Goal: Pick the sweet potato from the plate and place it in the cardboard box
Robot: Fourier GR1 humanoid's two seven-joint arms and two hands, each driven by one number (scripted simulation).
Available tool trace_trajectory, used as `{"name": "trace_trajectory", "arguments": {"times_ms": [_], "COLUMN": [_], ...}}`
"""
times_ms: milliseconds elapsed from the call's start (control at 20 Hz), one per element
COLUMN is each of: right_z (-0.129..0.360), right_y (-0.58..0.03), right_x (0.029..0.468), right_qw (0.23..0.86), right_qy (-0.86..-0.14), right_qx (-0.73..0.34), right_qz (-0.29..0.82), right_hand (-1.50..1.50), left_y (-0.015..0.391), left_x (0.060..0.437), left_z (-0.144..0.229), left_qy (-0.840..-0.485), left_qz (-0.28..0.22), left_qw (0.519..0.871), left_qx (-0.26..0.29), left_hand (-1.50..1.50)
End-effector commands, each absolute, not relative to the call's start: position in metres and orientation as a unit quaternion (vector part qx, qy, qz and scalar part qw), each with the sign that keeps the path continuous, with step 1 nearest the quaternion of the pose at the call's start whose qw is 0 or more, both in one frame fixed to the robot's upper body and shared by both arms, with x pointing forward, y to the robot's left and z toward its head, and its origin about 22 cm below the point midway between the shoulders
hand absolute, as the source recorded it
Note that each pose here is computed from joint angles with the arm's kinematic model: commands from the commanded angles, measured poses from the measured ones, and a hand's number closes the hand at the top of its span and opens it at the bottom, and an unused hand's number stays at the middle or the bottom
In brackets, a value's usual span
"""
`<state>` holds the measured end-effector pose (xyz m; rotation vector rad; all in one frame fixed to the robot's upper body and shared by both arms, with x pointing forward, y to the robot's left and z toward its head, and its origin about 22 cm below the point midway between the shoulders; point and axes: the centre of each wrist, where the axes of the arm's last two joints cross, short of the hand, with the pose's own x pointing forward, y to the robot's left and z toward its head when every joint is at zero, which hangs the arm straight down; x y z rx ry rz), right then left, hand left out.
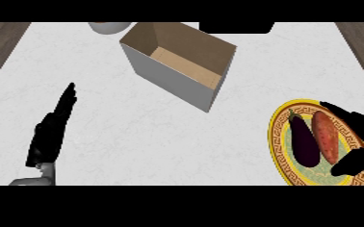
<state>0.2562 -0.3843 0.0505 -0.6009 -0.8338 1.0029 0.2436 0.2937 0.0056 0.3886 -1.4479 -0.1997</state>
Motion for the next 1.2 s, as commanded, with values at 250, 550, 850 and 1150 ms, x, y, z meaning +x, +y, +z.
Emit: {"name": "trace_trajectory", "arguments": {"times_ms": [250, 550, 850, 1150], "right_z": [0.039, 0.025, 0.05, 0.065], "right_y": [-0.393, -0.371, -0.384, -0.332], "right_x": [0.25, 0.247, 0.258, 0.335], "right_qw": [0.769, 0.696, 0.67, 0.544], "right_qy": [-0.375, -0.42, -0.447, -0.511], "right_qx": [-0.248, -0.345, -0.377, -0.367], "right_qz": [0.454, 0.469, 0.458, 0.556], "right_hand": [1.5, 1.5, 1.5, 1.5], "left_y": [0.277, 0.301, 0.272, 0.271], "left_x": [0.23, 0.242, 0.235, 0.253], "left_z": [0.011, 0.008, 0.019, 0.019], "left_qy": [-0.658, -0.654, -0.661, -0.665], "left_qz": [-0.089, -0.087, -0.089, -0.116], "left_qw": [0.727, 0.73, 0.726, 0.722], "left_qx": [0.177, 0.177, 0.171, 0.153], "left_hand": [0.0, 0.0, 0.0, 0.0]}}
